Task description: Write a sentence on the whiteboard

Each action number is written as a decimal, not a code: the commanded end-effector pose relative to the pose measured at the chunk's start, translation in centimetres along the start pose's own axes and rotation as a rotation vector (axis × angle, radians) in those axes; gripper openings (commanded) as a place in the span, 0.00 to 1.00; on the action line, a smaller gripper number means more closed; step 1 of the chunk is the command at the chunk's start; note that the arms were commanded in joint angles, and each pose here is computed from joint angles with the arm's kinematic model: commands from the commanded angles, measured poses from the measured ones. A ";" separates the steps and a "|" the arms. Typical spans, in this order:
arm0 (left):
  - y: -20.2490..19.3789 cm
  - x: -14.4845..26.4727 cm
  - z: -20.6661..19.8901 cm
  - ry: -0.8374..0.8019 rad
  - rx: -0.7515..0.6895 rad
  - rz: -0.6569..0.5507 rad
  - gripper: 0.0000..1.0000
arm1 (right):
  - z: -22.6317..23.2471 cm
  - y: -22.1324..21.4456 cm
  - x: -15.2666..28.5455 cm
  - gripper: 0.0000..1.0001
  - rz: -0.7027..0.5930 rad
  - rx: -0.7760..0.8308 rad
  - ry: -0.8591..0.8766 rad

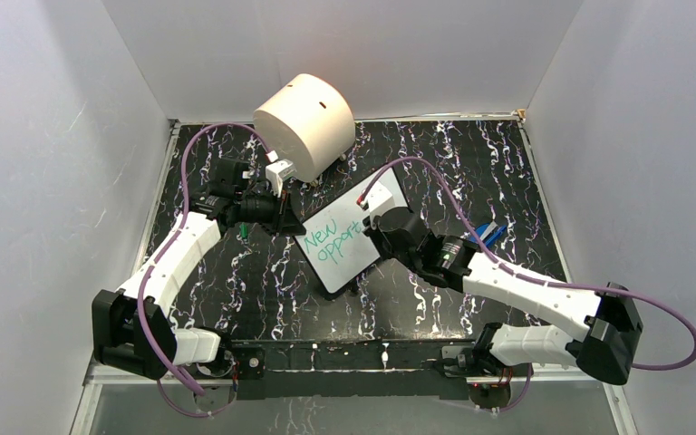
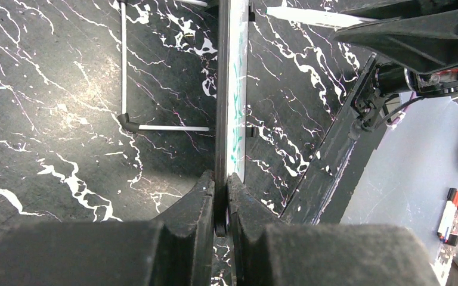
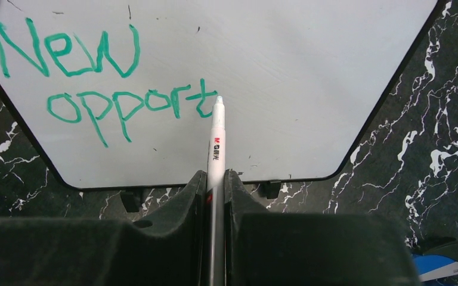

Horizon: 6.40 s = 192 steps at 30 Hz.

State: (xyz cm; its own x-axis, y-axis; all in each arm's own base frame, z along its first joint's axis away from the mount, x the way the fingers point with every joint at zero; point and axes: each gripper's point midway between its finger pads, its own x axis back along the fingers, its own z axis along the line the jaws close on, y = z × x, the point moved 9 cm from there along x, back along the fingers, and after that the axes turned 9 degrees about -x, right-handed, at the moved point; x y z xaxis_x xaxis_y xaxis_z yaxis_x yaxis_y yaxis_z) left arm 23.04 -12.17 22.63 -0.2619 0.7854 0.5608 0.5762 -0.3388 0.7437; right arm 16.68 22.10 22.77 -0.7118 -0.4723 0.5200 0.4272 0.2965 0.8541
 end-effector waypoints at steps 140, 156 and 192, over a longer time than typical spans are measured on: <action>7.8 -5.8 2.8 -0.135 -0.111 0.176 0.00 | 1.6 3.2 -2.8 0.00 -0.155 0.051 -0.064; 7.7 -5.9 2.9 -0.139 -0.107 0.181 0.00 | 1.3 3.3 -3.5 0.00 -0.149 0.050 -0.073; 7.7 -6.2 3.1 -0.142 -0.098 0.188 0.00 | 1.0 1.0 -3.8 0.00 -0.011 0.081 -0.052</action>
State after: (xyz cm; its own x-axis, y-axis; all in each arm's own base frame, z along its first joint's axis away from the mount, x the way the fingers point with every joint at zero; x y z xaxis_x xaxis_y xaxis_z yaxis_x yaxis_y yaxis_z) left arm 32.87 -18.37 24.76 -0.1086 0.7921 0.6007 0.4838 -0.4857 0.7280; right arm 18.93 24.63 20.44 -0.7364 -0.4206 0.5300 0.3781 0.3938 0.8379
